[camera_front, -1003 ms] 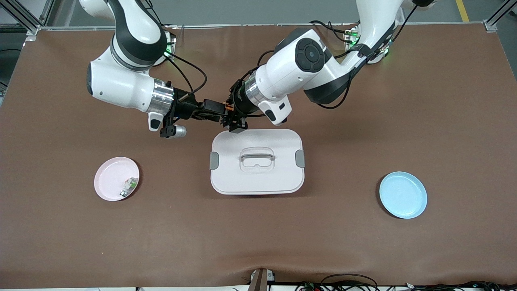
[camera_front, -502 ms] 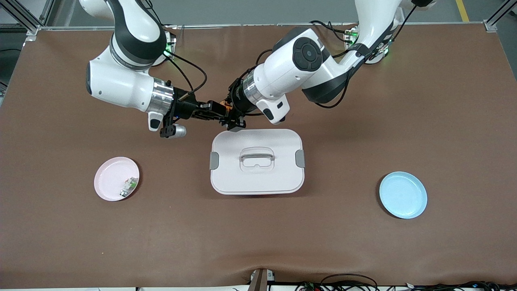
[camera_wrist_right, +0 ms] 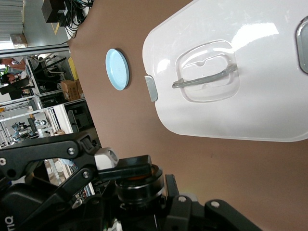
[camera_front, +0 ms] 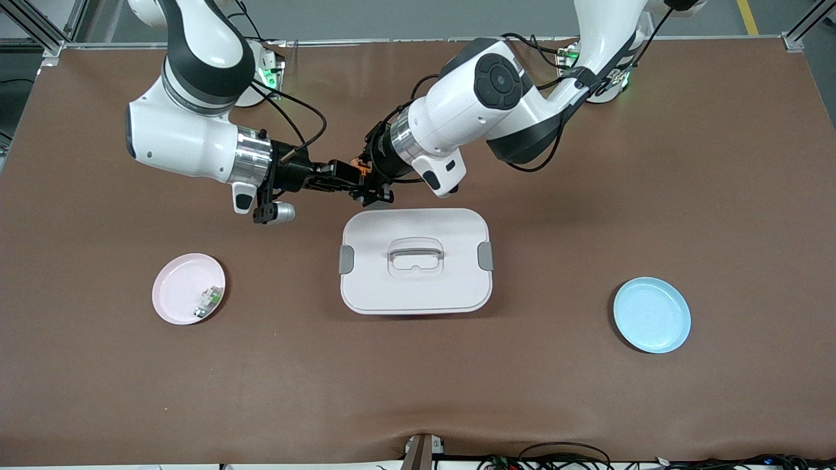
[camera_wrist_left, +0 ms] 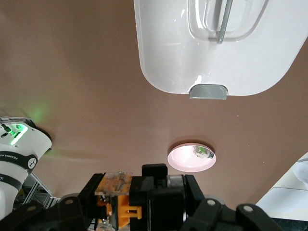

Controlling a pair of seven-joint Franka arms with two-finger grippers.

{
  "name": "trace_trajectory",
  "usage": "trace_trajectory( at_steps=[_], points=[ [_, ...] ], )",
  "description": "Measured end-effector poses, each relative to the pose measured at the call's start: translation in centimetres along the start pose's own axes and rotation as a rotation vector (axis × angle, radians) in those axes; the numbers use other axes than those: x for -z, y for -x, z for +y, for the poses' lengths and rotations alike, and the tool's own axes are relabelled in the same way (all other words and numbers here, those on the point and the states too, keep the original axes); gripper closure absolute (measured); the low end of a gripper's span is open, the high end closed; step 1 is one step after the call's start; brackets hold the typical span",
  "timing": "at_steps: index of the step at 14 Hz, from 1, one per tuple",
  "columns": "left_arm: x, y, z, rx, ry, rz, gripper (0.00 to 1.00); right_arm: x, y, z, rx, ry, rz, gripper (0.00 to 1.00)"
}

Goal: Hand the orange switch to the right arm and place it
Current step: 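Close the right gripper on the switch held by the left gripper, then open the left gripper and carry the switch away with the right gripper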

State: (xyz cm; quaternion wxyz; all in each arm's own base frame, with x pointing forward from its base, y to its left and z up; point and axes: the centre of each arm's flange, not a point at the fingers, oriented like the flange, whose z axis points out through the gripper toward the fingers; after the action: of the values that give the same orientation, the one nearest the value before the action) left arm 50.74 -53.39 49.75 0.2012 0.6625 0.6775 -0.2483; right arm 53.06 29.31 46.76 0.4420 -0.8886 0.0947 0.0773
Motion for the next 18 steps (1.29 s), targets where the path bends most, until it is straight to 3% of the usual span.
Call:
trace_trajectory(
  at_steps=[2, 5, 10, 15, 18],
  points=[
    [0.2, -0.1, 0.2, 0.017, -0.008, -0.014, 0.27, 0.1, 0.0, -0.1, 0.001, -0.002, -0.001, 0.58],
    [1.0, -0.7, 1.2, 0.035, 0.007, -0.021, 0.02, 1.6, -0.8, 0.0, -0.022, -0.012, 0.008, 0.58],
    [5.1, -0.9, 2.5, 0.041, 0.07, -0.037, 0.0, 3.7, -1.8, 0.9, -0.033, -0.009, -0.006, 0.58],
    [7.6, -3.2, 4.4, -0.051, 0.153, 0.116, 0.0, 7.1, -3.3, 4.4, 0.092, 0.204, -0.028, 0.58],
    [10.5, -6.5, 7.1, -0.136, 0.149, 0.173, 0.0, 9.1, -4.2, 6.7, 0.219, 0.333, -0.037, 0.58]
  ],
)
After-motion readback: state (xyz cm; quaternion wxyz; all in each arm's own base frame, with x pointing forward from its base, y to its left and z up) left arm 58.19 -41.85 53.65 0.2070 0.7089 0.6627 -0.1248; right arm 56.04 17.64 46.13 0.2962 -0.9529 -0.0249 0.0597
